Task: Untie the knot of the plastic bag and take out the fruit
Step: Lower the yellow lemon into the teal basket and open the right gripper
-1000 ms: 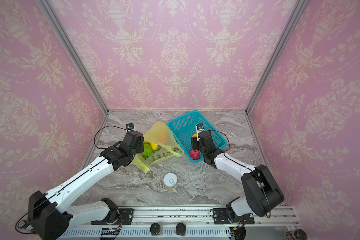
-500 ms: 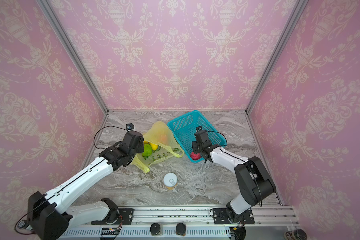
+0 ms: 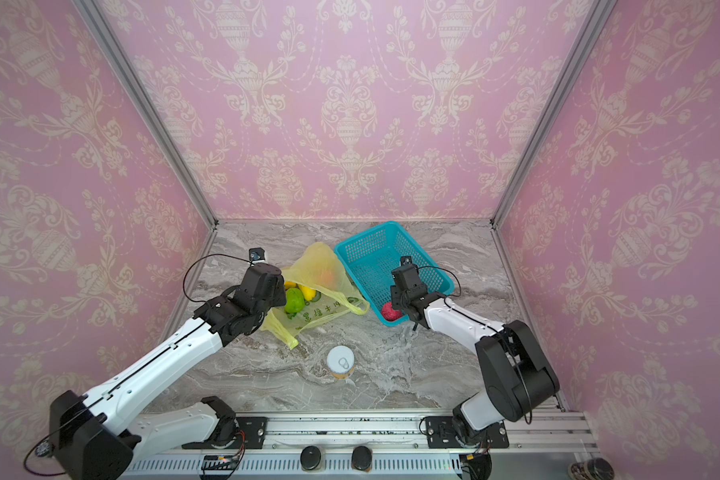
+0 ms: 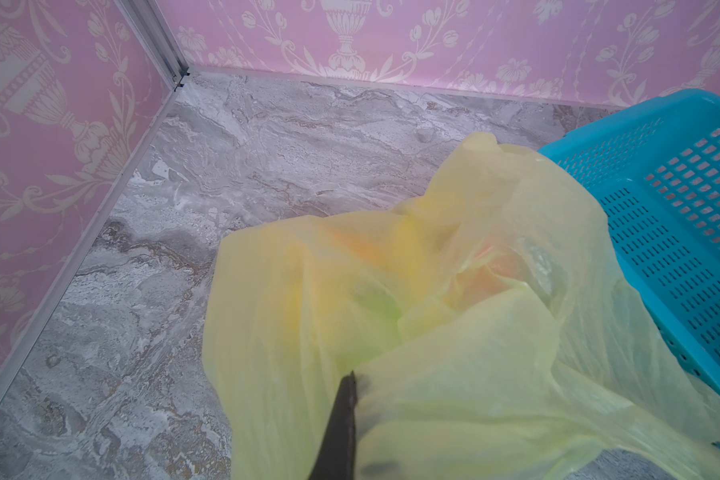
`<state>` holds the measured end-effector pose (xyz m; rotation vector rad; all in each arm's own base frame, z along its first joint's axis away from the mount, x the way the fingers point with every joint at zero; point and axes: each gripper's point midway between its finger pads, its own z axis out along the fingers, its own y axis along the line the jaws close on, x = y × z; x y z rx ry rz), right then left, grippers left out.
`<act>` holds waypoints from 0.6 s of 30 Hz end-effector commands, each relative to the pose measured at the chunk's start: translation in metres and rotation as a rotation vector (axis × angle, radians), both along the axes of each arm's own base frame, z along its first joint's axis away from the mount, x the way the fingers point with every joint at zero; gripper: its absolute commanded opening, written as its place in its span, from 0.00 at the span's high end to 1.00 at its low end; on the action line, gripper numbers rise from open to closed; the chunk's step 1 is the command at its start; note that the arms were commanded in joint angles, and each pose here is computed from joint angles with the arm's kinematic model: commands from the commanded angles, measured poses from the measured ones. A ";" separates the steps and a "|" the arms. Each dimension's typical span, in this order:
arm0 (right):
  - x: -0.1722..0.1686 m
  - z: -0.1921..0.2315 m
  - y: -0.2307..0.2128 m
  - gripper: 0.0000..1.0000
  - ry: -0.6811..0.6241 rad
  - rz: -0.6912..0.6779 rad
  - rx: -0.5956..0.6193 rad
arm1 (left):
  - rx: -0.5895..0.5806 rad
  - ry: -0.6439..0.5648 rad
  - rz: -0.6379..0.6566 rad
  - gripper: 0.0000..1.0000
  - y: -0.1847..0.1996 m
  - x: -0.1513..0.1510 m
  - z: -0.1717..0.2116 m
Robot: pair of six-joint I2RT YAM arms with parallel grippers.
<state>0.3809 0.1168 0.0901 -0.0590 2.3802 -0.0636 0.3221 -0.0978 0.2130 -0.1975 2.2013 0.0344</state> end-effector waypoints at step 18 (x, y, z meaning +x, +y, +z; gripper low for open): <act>0.005 -0.017 -0.022 0.38 0.081 -0.101 0.007 | 0.044 0.032 0.014 1.00 0.003 0.004 -0.012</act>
